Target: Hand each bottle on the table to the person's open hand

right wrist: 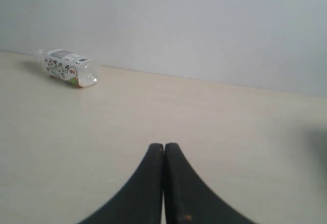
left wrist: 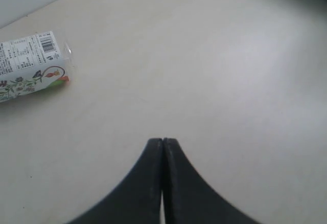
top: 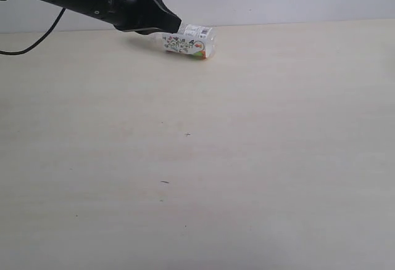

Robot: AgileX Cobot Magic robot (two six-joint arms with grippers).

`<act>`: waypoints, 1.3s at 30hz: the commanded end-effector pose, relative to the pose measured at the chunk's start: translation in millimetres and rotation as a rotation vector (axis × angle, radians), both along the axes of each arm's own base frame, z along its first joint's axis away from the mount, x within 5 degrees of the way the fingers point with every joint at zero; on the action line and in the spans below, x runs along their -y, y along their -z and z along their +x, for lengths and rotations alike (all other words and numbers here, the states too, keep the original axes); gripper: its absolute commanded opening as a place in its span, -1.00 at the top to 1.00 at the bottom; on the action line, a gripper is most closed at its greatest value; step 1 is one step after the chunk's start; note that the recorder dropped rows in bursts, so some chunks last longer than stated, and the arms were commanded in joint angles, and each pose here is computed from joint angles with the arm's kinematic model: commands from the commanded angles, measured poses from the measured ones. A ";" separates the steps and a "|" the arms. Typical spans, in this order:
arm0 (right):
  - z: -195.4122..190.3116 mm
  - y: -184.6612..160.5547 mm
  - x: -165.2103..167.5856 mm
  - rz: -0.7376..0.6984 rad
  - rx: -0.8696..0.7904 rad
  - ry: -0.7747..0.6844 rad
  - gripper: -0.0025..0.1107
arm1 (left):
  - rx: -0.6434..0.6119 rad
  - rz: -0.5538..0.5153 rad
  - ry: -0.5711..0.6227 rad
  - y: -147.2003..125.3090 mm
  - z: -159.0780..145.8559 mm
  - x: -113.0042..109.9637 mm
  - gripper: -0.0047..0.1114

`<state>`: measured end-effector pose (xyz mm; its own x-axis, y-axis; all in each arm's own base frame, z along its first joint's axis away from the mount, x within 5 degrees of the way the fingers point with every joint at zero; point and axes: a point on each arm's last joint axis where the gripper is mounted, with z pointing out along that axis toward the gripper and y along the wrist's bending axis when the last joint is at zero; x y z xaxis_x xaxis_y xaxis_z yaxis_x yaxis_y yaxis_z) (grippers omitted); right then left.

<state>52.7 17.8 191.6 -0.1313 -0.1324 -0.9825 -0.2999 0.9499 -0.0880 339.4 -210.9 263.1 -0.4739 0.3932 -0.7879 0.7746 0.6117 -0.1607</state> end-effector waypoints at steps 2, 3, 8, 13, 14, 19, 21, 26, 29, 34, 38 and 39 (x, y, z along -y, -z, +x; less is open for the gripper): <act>0.0 0.2 0.5 -0.002 0.014 0.006 0.96 | 0.010 -0.010 -0.009 -4.0 -0.7 -1.9 0.92; 0.0 0.2 0.5 -0.002 0.014 0.006 0.96 | 0.007 -0.008 -0.010 -2.4 0.0 -1.7 0.92; 0.0 0.2 0.5 -0.002 0.014 0.006 0.96 | 0.008 -0.004 -0.006 -0.9 0.5 -1.4 0.92; 0.0 0.2 0.5 -0.002 0.014 0.006 0.96 | 0.008 -0.004 -0.006 -0.9 0.5 -1.4 0.92; 0.0 0.2 0.5 -0.002 0.014 0.006 0.96 | 0.008 -0.004 -0.006 -0.9 0.5 -1.4 0.92; 0.0 0.2 0.5 -0.002 0.014 0.006 0.96 | 0.010 -0.002 -0.005 -0.9 0.4 -1.5 0.92; 0.0 0.2 0.5 -0.002 0.014 0.006 0.96 | 0.013 0.004 -0.002 -0.7 0.4 -1.7 0.92; 0.0 0.2 0.4 -0.001 0.014 0.005 0.96 | 0.045 0.068 0.028 2.1 0.4 -4.1 0.92; 0.0 0.2 0.4 -0.001 0.014 0.005 0.96 | 0.109 0.169 0.088 5.4 0.6 -7.6 0.92; 0.0 0.2 0.4 -0.001 0.014 0.005 0.96 | 0.208 0.338 0.170 10.4 2.6 -15.0 0.92; 0.0 0.2 0.4 -0.001 0.014 0.005 0.96 | 0.313 0.446 0.184 10.2 8.7 -20.6 0.92; 0.0 0.2 0.4 -0.001 0.014 0.005 0.96 | 0.346 0.477 0.188 9.7 10.6 -22.1 0.92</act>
